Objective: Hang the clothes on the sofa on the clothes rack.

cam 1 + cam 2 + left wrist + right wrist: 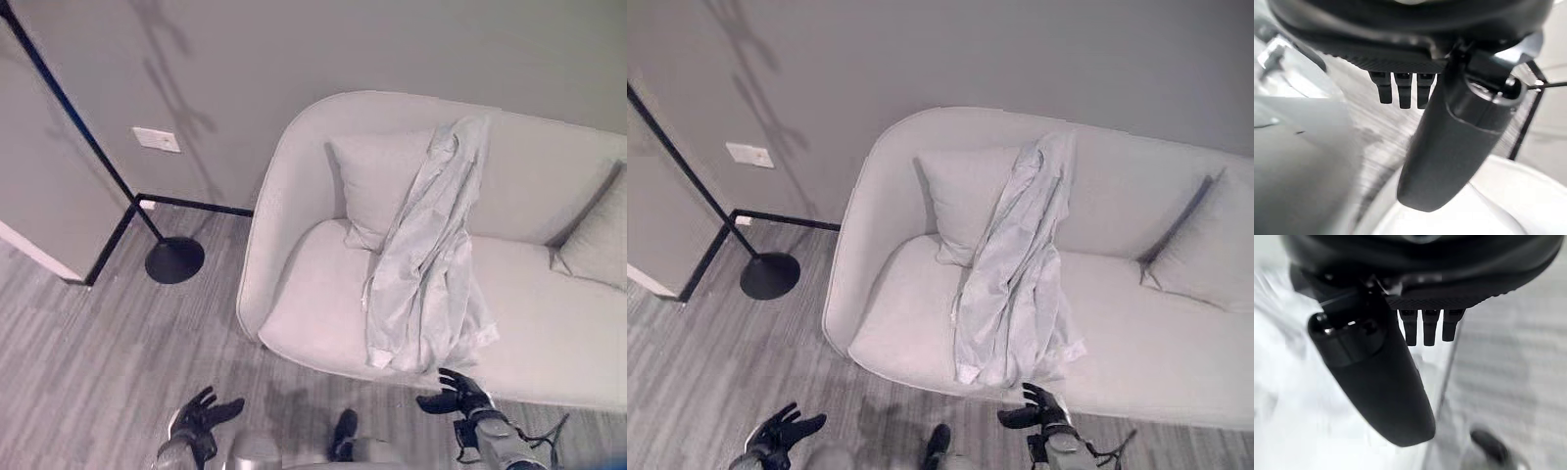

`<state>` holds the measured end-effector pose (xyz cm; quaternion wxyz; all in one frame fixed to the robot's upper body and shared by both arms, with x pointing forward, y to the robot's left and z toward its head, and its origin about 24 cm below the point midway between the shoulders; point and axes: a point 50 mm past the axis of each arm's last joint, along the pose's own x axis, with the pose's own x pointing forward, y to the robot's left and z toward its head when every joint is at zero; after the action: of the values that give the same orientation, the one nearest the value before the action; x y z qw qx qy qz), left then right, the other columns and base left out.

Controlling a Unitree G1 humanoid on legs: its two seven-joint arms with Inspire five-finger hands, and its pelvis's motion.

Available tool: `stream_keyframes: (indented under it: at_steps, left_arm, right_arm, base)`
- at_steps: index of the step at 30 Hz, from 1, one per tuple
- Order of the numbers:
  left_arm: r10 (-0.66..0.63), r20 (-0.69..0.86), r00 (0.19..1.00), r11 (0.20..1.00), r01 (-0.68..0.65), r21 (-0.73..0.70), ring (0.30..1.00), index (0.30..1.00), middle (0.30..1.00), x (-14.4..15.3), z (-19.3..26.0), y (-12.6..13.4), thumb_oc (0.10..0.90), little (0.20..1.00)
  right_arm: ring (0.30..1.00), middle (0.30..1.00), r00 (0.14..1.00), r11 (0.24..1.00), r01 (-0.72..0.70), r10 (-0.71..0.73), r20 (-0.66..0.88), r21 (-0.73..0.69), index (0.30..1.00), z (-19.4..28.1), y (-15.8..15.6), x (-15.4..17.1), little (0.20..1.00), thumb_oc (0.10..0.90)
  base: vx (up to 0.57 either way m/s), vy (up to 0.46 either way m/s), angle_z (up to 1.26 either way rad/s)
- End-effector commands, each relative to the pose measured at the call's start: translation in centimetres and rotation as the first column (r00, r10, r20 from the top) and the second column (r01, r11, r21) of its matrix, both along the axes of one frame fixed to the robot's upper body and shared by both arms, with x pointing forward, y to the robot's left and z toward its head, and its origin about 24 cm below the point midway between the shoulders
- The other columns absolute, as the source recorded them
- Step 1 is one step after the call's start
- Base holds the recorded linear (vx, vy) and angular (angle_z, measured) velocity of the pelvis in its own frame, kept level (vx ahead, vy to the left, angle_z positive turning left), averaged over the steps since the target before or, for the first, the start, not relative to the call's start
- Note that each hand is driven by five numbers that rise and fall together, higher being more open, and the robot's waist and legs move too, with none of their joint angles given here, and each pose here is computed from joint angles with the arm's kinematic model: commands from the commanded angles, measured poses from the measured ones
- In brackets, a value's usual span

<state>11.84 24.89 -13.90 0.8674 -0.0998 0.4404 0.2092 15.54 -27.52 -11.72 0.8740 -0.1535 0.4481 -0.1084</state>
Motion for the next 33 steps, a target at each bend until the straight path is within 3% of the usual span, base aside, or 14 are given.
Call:
stream_keyframes:
  at_steps: [1,13,19,29,33]
  left_arm:
    - [-0.033,0.094,0.995,0.997,0.026,0.079,0.9,0.9,0.9,2.2,1.6,1.7,0.8,0.9]
    - [-0.08,0.004,0.997,0.995,0.08,0.058,0.9,0.9,0.9,0.7,0.5,1.3,0.8,0.9]
    - [-0.118,0.064,0.991,0.989,0.112,0.095,0.9,0.9,0.9,2.5,1.6,1.8,0.8,0.9]
    - [-0.09,0.108,0.99,0.984,0.072,0.16,0.9,0.9,0.9,2.5,2.9,4.0,0.8,0.9]
    - [-0.082,0.177,0.981,0.989,0.058,0.137,0.9,0.9,0.9,3.7,3.5,3.1,0.8,0.9]
  right_arm:
    - [0.9,0.9,0.994,0.998,0.033,-0.027,0.107,-0.06,0.9,2.2,-2.6,1.8,0.9,0.8]
    - [0.9,0.9,0.993,0.997,-0.072,0.073,0.094,-0.02,0.9,1.4,0.4,3.1,0.9,0.8]
    - [0.9,0.9,0.999,1.0,-0.023,0.022,0.047,0.001,0.9,0.4,0.3,0.5,0.9,0.8]
    - [0.9,0.9,0.993,0.998,-0.064,0.067,0.098,-0.028,0.9,1.7,-0.3,2.1,0.9,0.8]
    - [0.9,0.9,0.984,0.997,-0.027,0.038,0.176,-0.067,0.9,3.2,-1.7,2.8,0.9,0.8]
  base:
    - [0.19,-0.133,0.02]
    - [0.13,0.064,-0.34]
    - [0.09,-0.076,0.14]
    - [0.15,-0.464,-0.08]
    - [0.06,-0.509,0.03]
